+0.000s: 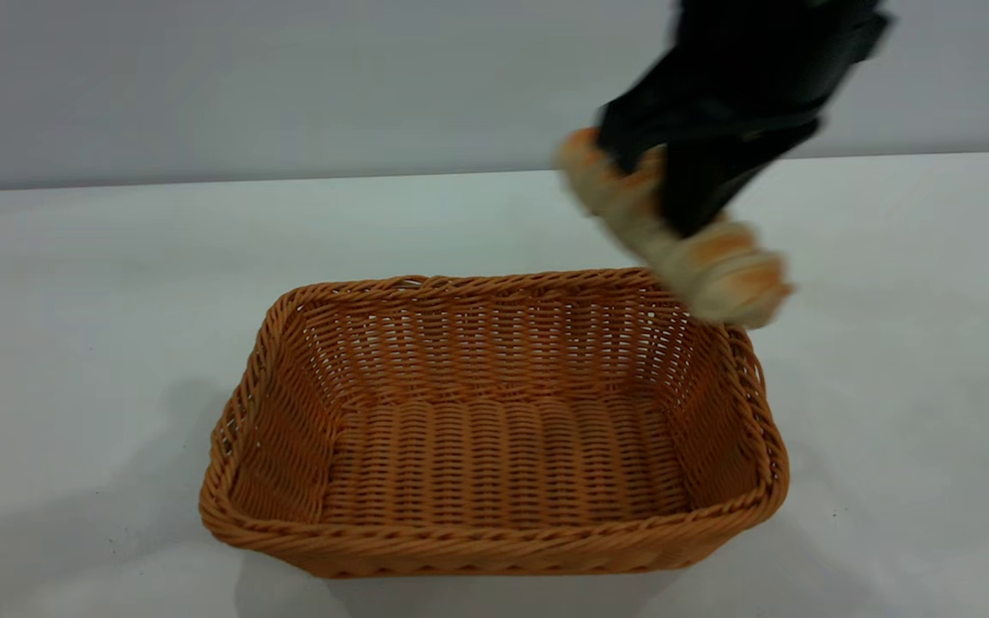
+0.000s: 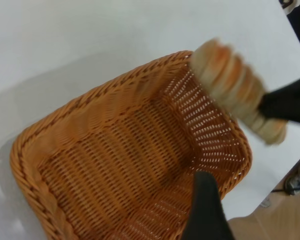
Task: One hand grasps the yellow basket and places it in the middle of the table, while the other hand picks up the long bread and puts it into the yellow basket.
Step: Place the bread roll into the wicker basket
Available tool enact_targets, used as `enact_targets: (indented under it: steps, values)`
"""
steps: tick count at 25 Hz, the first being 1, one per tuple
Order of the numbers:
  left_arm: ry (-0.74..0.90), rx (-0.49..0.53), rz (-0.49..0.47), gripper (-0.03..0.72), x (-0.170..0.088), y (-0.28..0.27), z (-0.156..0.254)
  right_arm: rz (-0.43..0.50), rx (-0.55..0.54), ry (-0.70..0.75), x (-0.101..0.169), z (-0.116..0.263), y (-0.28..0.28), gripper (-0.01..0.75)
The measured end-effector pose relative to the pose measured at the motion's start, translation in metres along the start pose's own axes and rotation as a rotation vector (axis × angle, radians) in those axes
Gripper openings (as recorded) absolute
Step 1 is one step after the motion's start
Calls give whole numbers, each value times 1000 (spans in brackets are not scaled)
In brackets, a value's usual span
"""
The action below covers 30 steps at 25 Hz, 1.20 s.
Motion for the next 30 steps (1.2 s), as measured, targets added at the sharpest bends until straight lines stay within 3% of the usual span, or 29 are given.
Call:
enact_targets:
  steps: [4,11,14,19,21,24,30]
  values:
    - [0,-4,4,569,-1,-1,0,-25,-10,-66,23,-4,21,18]
    - [67,-47,5,568,-11,-14,-3,-36,43,-88,28,8,68,44]
    - [81,-62,6,568,-15,-20,-3,-38,50,-106,29,10,77,135]
    - [92,-70,8,568,-18,-23,-3,-40,56,-110,30,12,81,406]
    - [92,-69,9,568,-18,-23,-3,-39,51,-110,29,11,81,480]
    - [101,-70,8,568,-19,-24,-3,-38,44,-110,29,9,78,526]
    - [189,-99,-14,568,-23,-34,-3,-10,-9,-143,24,-3,57,511]
Point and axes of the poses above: a point on each arm's last joint axis where the gripper is mounted, y pointing out along that axis toward the gripper, x along the wrist's bending axis when the last joint is at zero, z = x × y, the point moved 8 cm from there along y, pointing out along that axis toward the gripper, and after that the axes turned 9 degrees about -y, right-handed, at the moved point
